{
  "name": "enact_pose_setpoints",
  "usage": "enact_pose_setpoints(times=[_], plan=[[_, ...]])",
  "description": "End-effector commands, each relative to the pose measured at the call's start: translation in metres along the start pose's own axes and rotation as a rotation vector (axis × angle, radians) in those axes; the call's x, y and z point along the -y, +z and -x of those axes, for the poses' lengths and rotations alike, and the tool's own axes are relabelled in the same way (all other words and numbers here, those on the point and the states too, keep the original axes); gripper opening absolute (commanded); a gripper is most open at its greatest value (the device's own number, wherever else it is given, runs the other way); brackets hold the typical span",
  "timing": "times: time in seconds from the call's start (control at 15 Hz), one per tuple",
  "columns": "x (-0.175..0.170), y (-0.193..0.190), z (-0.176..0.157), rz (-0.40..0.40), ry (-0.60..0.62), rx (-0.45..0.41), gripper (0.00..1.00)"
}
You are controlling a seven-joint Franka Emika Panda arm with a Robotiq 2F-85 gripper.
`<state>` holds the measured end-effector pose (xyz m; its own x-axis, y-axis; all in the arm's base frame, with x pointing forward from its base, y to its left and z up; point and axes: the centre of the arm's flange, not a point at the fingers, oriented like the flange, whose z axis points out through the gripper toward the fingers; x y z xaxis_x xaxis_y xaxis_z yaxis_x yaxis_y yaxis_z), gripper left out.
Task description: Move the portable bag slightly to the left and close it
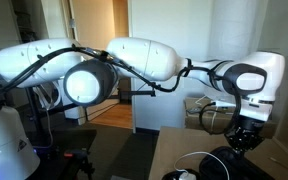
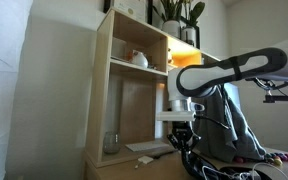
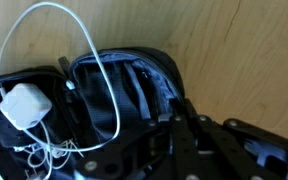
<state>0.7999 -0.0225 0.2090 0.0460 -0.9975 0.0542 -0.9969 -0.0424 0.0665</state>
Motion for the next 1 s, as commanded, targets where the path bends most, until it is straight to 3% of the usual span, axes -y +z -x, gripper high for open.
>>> enact_pose_setpoints(times=[0.0,0.93], plan=[[0.026,-0.015,0.013,-0.029,-0.036,-0.019,0.01],[0.061,-0.042,0.036,-0.121,-0.061,-0.022,0.01]])
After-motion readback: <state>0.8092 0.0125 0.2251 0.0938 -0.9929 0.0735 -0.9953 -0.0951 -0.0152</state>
